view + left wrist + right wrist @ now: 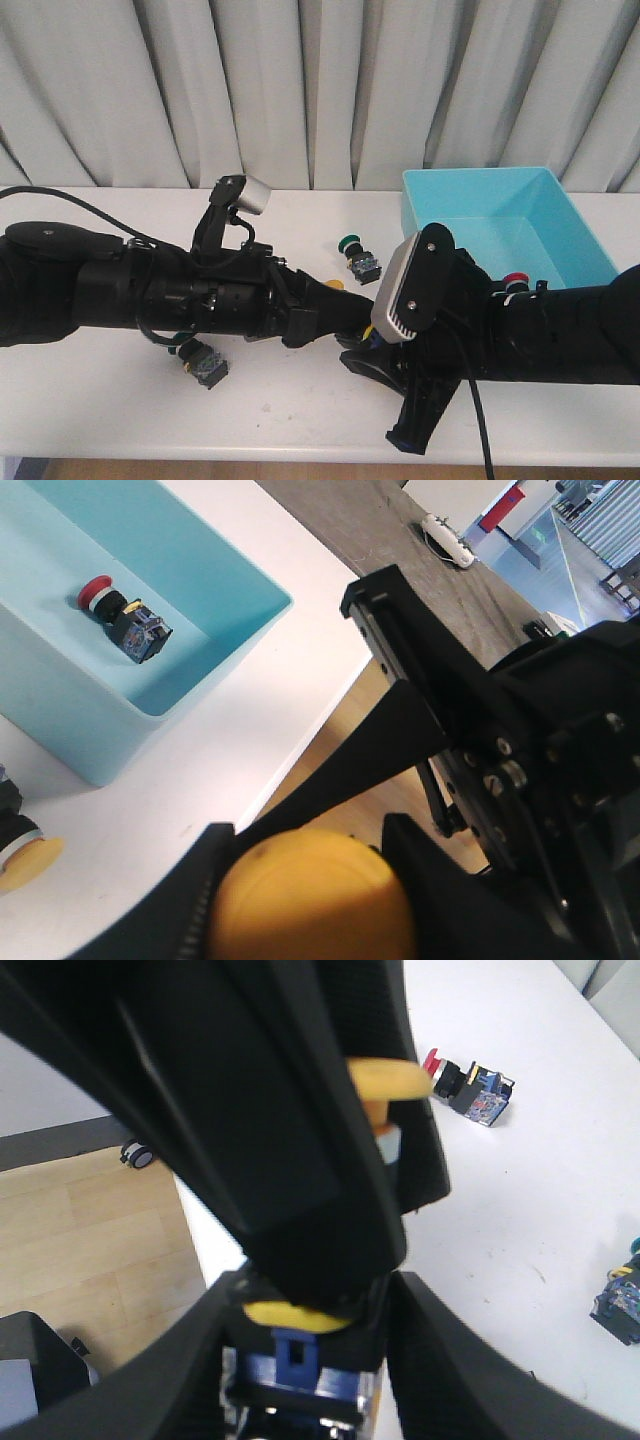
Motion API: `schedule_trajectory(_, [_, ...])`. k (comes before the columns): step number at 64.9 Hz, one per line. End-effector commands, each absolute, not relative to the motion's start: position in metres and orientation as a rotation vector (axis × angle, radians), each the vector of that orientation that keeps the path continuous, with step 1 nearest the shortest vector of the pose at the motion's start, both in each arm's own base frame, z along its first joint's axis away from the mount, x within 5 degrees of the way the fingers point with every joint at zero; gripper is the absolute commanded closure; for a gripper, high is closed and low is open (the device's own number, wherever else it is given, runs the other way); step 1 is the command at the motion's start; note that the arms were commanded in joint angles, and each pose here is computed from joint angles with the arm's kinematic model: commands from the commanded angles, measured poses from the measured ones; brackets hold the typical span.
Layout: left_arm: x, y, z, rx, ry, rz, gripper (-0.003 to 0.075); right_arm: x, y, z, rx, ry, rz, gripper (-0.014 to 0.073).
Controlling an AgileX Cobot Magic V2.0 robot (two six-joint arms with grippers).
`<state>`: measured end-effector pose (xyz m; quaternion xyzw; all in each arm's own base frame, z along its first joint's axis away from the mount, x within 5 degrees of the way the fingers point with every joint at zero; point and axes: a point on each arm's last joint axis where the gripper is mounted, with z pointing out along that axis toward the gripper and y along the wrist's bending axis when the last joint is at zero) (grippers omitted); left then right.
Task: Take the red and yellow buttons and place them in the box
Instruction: 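Pass the yellow button from the left gripper to the right gripper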
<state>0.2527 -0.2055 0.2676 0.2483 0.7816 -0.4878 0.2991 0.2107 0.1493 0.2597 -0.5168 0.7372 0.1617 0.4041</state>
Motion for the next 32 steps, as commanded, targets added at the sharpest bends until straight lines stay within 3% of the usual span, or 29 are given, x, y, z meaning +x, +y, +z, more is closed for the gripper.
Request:
schedule_trajectory(1, [0.2496,-0.2066,0.2909,0.631,1.986,-1.369,0.0518,0.2118,0.1503,0.2735,-1.261,1.82,0.41,0.0406])
schedule_trajectory(20, [0.2463,-0.2054,0.2865,0.743,1.999,-1.31,0.016,0.2126,0.1498,0.2737,-1.254,1.821,0.402,0.0407])
schedule_trajectory(27, [0.2433,-0.2048,0.2837,0.819,2.007,-1.283,0.0093,0.2137,0.1492,0.2739,-1.238,1.825,0.392,0.0407])
schedule_trajectory(32, [0.2421,-0.2033,0.2814,0.876,2.016,-1.239,0.0087,0.2161,0.1475,0.274,-1.22,1.831,0.359,0.0407])
